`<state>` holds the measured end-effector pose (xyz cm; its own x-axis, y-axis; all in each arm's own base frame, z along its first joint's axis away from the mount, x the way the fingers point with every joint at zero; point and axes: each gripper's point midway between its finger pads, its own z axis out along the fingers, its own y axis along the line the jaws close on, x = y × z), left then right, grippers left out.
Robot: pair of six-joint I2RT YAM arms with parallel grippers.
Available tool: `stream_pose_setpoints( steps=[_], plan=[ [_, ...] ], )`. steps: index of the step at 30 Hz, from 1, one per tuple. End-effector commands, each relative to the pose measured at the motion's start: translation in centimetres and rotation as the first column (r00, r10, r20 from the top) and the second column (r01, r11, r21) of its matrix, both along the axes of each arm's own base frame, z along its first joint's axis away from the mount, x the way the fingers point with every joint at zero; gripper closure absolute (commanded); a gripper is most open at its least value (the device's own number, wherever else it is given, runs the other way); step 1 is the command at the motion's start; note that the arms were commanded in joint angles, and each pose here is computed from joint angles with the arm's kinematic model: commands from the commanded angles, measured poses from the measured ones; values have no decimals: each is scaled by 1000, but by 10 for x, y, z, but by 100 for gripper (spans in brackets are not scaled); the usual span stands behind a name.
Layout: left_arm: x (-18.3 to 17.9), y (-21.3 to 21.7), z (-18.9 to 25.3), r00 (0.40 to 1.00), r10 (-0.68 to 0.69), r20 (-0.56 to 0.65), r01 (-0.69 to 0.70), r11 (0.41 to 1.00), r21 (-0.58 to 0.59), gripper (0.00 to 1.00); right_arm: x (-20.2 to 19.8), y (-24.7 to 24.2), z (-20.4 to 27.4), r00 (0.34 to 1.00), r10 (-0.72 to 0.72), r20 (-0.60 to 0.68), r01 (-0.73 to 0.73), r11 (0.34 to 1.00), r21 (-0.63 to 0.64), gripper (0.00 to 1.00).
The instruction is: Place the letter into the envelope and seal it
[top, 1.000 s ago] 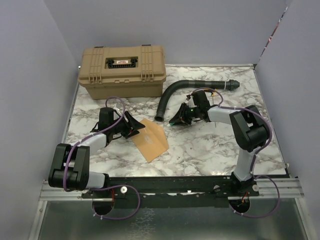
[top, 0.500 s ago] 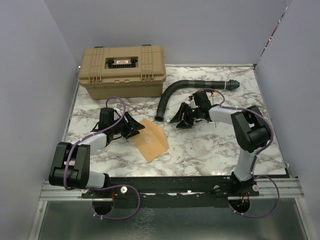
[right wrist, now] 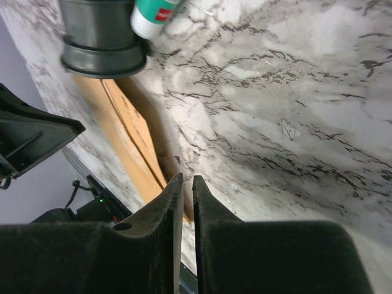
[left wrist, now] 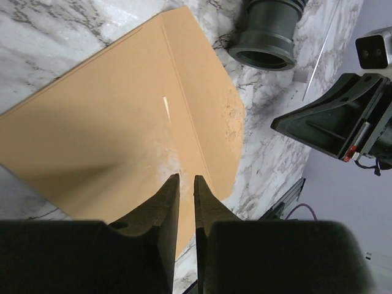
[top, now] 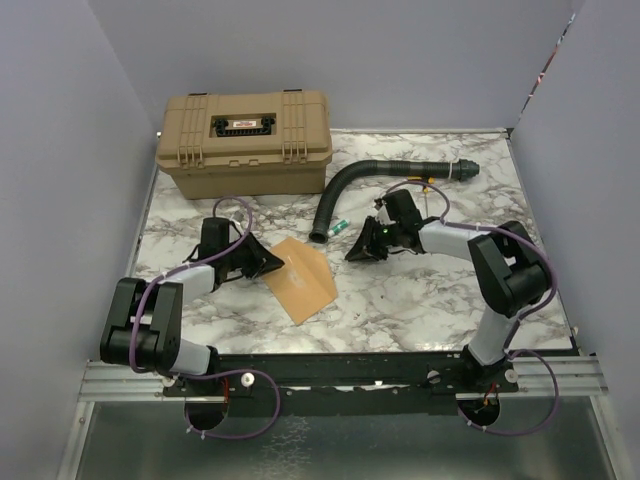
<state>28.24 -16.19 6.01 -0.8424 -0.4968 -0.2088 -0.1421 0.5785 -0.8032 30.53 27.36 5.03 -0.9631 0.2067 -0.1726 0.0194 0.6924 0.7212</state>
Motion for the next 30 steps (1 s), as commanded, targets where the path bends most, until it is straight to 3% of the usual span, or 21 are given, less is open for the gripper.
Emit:
stream_pose_setpoints(
  steps=[1, 11, 17, 23, 30],
  plan=[
    [-8, 3, -23, 997, -12, -71, 15, 999, 30, 87, -1, 13, -18, 999, 33, 7, -33, 999, -20, 86],
    [-27, 9, -61, 970, 30, -240, -16, 998, 63, 100, -13, 46, -36, 987, 151, -55, -149, 988, 32, 87],
    [-34, 16, -73, 953, 73, -295, -42, 993, 109, 100, -22, 66, -18, 972, 233, -9, -228, 957, 178, 87],
    [-37, 18, -78, 944, 94, -316, -56, 990, 126, 100, -38, 83, 3, 936, 349, 49, -346, 886, 309, 90],
    [-39, 20, -81, 931, 130, -343, -90, 988, 128, 100, -47, 95, -17, 906, 418, 64, -422, 888, 181, 89]
  ],
)
